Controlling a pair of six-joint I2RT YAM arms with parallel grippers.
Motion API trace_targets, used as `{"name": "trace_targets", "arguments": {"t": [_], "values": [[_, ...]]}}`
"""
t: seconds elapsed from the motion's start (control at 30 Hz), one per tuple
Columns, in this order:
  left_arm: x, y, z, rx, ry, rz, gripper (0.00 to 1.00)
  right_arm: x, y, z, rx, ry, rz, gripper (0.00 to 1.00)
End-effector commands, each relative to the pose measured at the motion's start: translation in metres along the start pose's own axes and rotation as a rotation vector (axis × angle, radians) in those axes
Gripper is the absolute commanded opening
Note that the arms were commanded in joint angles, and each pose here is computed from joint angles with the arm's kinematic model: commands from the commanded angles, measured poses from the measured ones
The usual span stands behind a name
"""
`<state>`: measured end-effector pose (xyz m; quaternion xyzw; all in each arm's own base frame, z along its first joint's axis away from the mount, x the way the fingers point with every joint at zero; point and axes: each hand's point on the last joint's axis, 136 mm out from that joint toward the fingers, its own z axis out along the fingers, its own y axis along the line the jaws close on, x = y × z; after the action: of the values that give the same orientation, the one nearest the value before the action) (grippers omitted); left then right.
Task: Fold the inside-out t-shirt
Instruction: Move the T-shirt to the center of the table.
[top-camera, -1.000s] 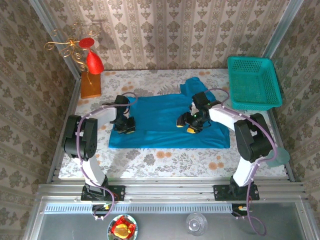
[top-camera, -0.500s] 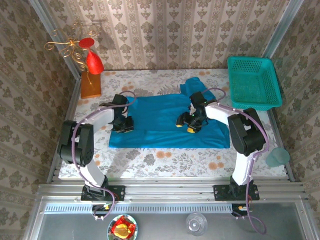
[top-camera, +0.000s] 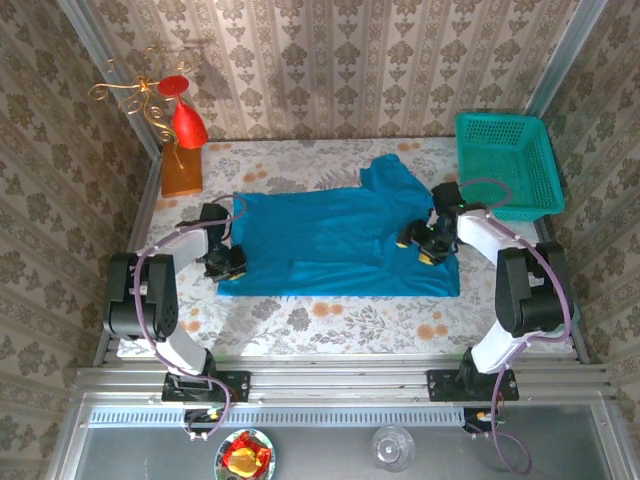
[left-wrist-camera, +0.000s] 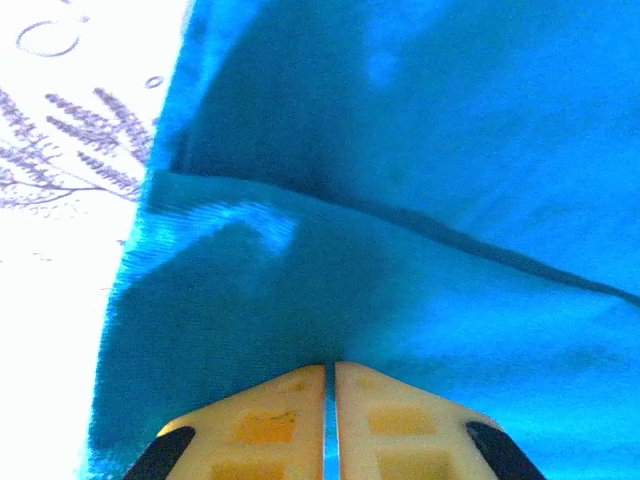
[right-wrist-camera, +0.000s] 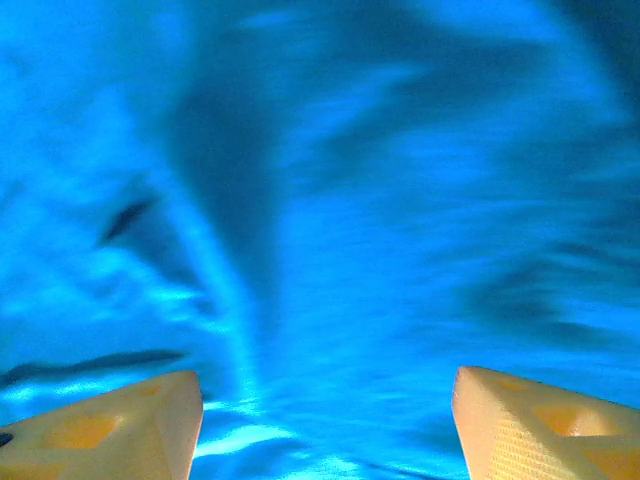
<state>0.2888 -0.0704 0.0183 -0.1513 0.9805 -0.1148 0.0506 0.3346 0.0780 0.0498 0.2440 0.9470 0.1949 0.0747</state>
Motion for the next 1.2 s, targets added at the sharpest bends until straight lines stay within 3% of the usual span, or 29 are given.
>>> {"name": "trace_targets", "arguments": {"t": [0.0, 0.23, 0.57, 0.73, 0.9, 1.17], "values": [[0.011, 0.009, 0.006, 0.01, 0.029, -0.011, 0.11, 0.012, -0.036, 0.001, 0.076, 0.022, 0.044, 0.68], [0.043, 0.037, 0.01, 0.013, 0.04, -0.132, 0.12, 0.046, -0.069, 0.009, 0.125, 0.06, 0.113, 0.69], [0.068, 0.055, -0.012, 0.014, -0.083, -0.259, 0.13, 0.084, -0.079, -0.006, 0.085, 0.053, 0.145, 0.68], [0.038, 0.04, -0.034, 0.03, -0.131, -0.175, 0.13, 0.071, -0.055, -0.027, 0.011, 0.013, 0.102, 0.68], [-0.014, 0.021, -0.054, 0.013, -0.172, -0.04, 0.16, 0.048, -0.024, -0.053, -0.057, -0.036, 0.035, 0.68], [-0.092, 0.002, -0.037, -0.013, -0.142, 0.094, 0.22, 0.029, 0.001, -0.07, -0.098, -0.056, -0.02, 0.67]]}}
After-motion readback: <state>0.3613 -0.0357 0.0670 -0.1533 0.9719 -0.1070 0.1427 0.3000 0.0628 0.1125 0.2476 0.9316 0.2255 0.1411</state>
